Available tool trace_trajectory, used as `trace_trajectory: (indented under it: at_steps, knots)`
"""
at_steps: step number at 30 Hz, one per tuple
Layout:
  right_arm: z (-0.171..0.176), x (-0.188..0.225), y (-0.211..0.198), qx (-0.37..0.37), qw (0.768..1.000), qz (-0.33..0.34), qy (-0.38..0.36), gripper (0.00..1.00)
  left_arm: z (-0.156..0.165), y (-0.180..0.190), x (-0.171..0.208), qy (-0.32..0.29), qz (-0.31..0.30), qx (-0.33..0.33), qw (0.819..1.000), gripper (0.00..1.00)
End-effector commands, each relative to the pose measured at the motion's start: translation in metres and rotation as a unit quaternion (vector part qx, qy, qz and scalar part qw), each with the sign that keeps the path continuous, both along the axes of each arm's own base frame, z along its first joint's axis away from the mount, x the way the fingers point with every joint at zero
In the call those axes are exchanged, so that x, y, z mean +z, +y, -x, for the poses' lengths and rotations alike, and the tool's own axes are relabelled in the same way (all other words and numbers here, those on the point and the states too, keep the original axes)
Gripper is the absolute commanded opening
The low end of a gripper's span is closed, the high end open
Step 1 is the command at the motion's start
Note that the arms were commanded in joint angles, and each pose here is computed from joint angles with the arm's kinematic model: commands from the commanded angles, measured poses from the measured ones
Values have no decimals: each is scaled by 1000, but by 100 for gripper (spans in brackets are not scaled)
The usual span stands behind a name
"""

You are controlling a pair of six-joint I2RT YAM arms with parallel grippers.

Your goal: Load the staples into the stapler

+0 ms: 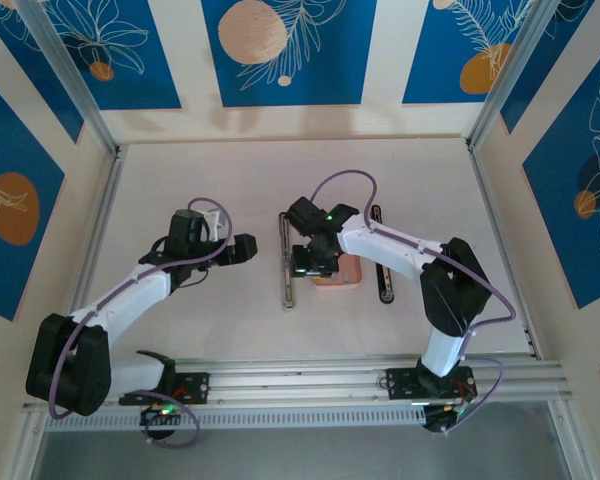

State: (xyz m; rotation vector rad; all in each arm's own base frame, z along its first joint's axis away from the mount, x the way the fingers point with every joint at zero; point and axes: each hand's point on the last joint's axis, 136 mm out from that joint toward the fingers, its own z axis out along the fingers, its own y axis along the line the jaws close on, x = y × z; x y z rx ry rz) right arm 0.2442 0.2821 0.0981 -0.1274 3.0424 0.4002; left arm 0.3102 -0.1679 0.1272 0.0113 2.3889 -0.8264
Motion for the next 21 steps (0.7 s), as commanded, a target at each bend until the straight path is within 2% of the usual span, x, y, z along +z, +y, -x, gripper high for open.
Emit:
trace_trajectory:
  at_steps: [1, 8, 11, 14, 17, 21]
  knots:
    - [-2, 19, -5, -12, 1000, 4, -16, 43, 2, -1, 5, 0, 20, -2, 1000, 99]
    - [-13, 20, -40, -13, 999, 40, -11, 43, 2, -2, 3, -1, 21, -4, 1000, 99]
    - [-21, 19, -47, 25, 999, 37, -23, 44, 0, -3, 2, -1, 20, -7, 1000, 99]
    - [-34, 19, -50, 100, 993, 33, -49, 44, -1, -4, 0, 1, 20, -8, 1000, 100]
    - [-46, 19, -55, 208, 973, 40, -88, 46, -2, -6, -3, 5, 23, -12, 1000, 99]
    - [-53, 24, -52, 354, 924, -6, -146, 47, -1, -8, -10, 17, 31, -12, 999, 99]
